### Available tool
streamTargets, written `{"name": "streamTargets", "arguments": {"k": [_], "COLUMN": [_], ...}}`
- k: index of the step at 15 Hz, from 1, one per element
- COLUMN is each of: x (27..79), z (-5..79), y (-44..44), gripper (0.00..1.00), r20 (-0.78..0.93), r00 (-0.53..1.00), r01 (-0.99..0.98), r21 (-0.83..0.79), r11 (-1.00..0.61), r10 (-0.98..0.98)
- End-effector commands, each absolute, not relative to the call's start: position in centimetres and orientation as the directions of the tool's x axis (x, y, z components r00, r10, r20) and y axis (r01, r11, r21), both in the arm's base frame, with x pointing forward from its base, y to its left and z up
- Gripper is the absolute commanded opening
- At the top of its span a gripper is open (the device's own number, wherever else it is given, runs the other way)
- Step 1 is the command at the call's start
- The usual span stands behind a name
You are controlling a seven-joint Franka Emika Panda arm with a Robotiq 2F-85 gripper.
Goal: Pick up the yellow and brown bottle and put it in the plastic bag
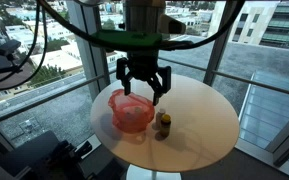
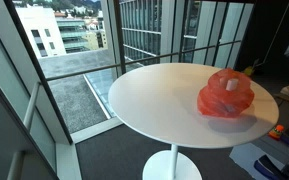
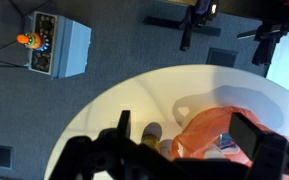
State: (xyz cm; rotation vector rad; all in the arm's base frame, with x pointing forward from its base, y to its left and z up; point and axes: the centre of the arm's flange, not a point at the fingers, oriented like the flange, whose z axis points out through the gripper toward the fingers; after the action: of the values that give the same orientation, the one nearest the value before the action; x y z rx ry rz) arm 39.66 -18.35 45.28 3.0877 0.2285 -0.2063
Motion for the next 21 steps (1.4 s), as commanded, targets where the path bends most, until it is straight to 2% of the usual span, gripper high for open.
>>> {"name": "streamTargets", "arguments": {"k": [1,5,15,21], "x": [39.7,39.7,44.4,48.1], "z": [45.3,45.3,47.1,45.9], "y": [-18.4,-18.4,-16.5,-18.1], "gripper": [1.0,1.0,1.0,1.0], "r20": [-0.135,-0.135,-0.079,-0.027], "r00": [0.98,0.98,0.991,0.999], "r01": [0.149,0.149,0.117,-0.031], "r21": [0.029,0.029,0.075,0.085], "r11": [-0.988,-0.988,-0.99,-0.996], "r10": [0.144,0.144,0.111,-0.034]}}
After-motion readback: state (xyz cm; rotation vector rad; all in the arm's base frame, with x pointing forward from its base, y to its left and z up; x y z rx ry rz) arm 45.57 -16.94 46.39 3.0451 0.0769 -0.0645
